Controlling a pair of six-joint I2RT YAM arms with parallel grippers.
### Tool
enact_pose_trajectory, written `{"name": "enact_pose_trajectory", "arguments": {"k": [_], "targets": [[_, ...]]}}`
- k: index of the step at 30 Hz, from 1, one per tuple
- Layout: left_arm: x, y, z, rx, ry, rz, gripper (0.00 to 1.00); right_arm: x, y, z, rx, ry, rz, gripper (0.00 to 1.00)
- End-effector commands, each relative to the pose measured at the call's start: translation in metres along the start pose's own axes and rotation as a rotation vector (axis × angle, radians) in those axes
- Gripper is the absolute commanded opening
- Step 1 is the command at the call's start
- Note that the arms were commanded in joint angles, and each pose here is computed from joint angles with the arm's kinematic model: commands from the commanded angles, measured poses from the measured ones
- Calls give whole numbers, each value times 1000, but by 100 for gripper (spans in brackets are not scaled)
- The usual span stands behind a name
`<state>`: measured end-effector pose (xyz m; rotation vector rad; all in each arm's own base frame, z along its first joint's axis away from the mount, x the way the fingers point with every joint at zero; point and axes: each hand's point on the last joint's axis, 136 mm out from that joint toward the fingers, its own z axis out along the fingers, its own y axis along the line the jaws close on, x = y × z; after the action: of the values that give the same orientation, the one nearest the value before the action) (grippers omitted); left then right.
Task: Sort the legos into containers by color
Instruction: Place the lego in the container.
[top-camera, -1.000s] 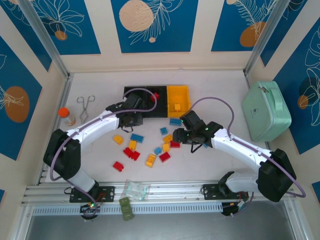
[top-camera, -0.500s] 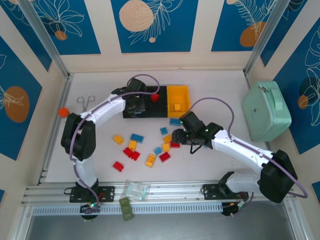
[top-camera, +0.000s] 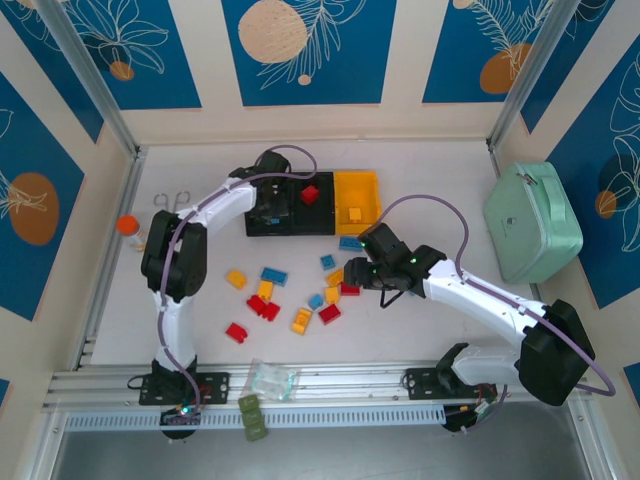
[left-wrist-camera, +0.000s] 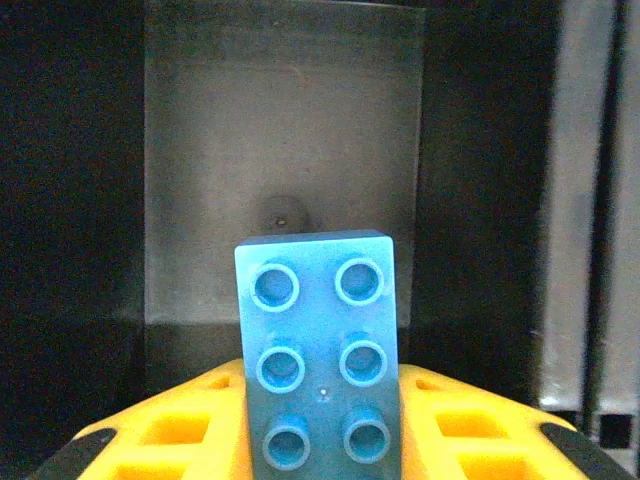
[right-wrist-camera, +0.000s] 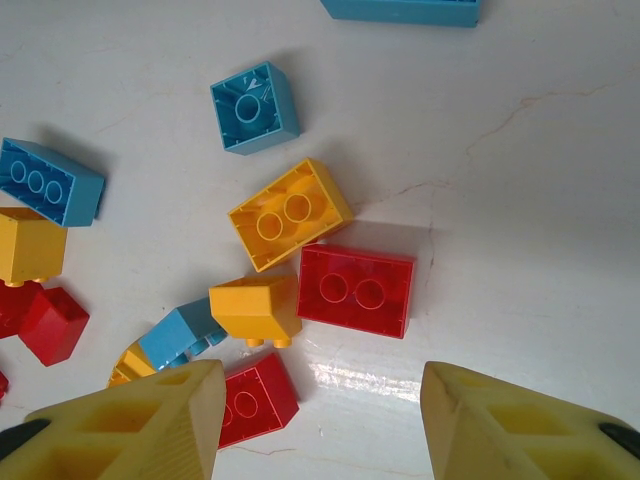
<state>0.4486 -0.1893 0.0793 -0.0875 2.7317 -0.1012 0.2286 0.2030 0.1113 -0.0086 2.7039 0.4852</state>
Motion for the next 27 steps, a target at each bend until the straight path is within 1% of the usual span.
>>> {"name": "enact_pose_trajectory", "arguments": {"k": [1,6,9,14,17,19,27], "targets": [[-2,5,4,-6,30,10,33,0,-1,-1,11,-1,11,54],[-6,3,-4,5,16,6,48,-3,-1,-5,16,-13,6,54],[-9,1,-15,20,-1,6,54,-5,-1,-6,14,-18,5,55],[-10,2,-41,54,-44,3,54,-9,-1,-9,15,-27,4,55],[-4,1,-55,86,-65,3,55,-11,-3,-10,23,-28,9,58],[2,1,-63,111,-70,3,56,-10,-4,-10,28,-27,15,62],[43,-12,-94,268,-65,51,57,-9,-8,-10,33,-10,11,62]]}}
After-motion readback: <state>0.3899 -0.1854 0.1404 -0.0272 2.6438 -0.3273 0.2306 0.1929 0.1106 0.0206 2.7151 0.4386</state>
